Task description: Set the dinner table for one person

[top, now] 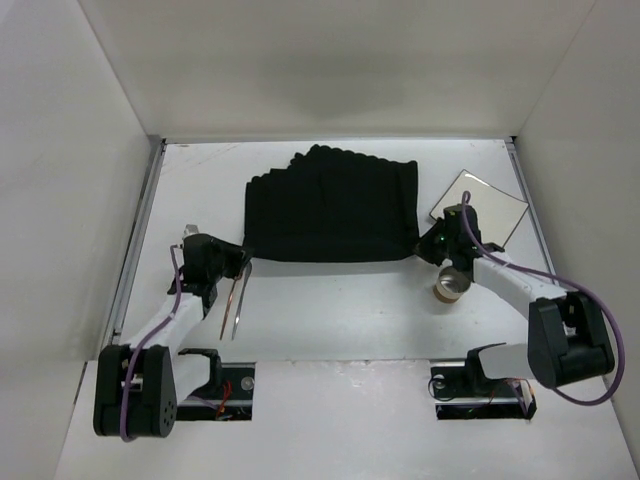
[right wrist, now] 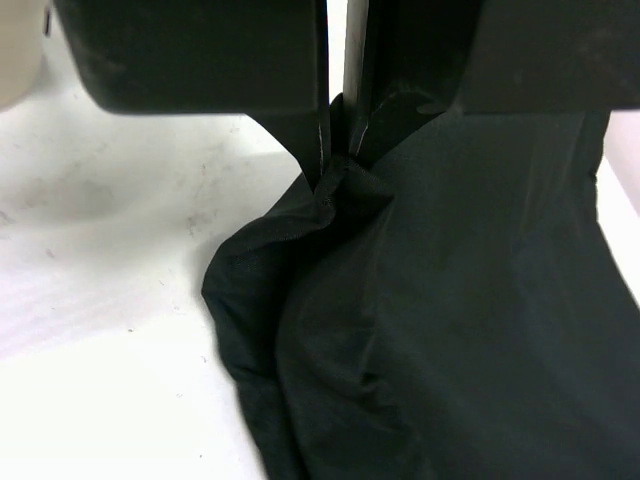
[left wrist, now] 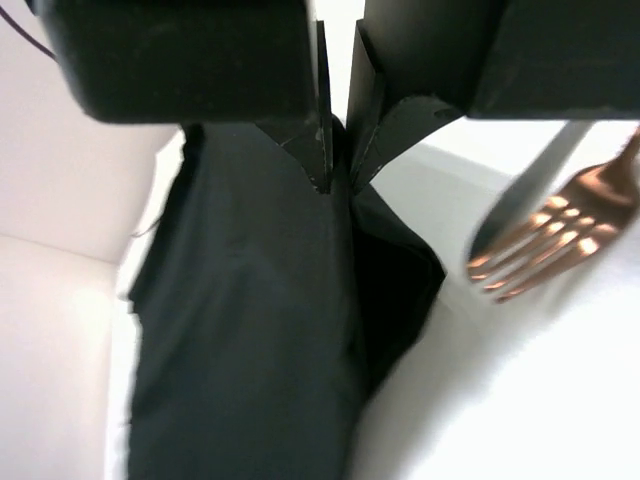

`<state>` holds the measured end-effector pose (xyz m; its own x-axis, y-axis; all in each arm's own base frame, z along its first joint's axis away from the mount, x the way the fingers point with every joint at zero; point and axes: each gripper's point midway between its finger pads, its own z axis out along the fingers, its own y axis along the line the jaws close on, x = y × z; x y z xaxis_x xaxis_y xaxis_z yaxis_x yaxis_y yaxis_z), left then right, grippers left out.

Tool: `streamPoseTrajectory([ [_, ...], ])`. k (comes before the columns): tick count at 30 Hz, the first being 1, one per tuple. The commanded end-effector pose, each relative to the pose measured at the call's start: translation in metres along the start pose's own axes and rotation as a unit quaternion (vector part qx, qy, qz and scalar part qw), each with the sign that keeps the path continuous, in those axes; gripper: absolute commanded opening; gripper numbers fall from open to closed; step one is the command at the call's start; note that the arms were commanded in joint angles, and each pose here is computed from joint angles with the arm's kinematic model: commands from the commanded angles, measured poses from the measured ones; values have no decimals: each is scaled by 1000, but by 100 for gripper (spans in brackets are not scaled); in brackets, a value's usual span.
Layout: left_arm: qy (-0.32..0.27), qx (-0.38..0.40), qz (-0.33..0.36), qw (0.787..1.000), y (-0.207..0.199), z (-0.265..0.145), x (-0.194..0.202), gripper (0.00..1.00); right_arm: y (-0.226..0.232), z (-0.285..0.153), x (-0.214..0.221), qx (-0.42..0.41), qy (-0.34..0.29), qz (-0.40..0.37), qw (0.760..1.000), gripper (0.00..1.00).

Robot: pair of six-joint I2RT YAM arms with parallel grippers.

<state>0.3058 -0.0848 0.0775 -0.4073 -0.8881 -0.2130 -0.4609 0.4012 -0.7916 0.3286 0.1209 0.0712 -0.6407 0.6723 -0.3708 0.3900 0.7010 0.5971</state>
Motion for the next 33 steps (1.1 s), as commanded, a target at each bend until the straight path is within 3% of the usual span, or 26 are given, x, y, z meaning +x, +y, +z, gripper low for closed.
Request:
streamPoseTrajectory([
  [1, -9, 21, -2, 1000, 4, -8, 2, 8, -1, -12, -11, -8, -33, 14, 999, 3],
  [6, 3, 2, 4, 1000, 19, -15, 12, 12, -23, -18, 4, 26, -16, 22, 999, 11],
  [8, 6, -5, 7, 1000, 23, -17, 13, 20, -29, -20, 8, 39, -6, 21, 999, 19],
  [10, 4, -5, 10, 1000, 20, -20, 12, 29, -32, -24, 11, 49, 2, 18, 999, 34],
  [12, -5, 8, 18, 1000, 5, -27, 6, 38, -25, -33, 8, 46, -2, 6, 999, 46],
  [17, -21, 56, 71, 996, -59, -45, -5, 38, 10, -61, -10, 24, -36, -42, 998, 58],
  [22, -10, 69, 153, 986, -103, -44, 18, 35, 46, -69, -7, 4, -48, -78, 996, 55],
  [26, 38, 34, 211, 976, -99, -19, 64, 34, 74, -50, 15, -19, -25, -90, 995, 21],
  [28, 74, 12, 230, 970, -91, -5, 89, 32, 89, -43, 28, -27, -6, -103, 994, 15],
  [31, 103, -1, 251, 963, -87, 7, 116, 31, 91, -50, 23, -8, -28, -106, 994, 18],
  [33, 111, -3, 258, 960, -84, 9, 126, 31, 89, -55, 18, -2, -50, -111, 993, 32],
])
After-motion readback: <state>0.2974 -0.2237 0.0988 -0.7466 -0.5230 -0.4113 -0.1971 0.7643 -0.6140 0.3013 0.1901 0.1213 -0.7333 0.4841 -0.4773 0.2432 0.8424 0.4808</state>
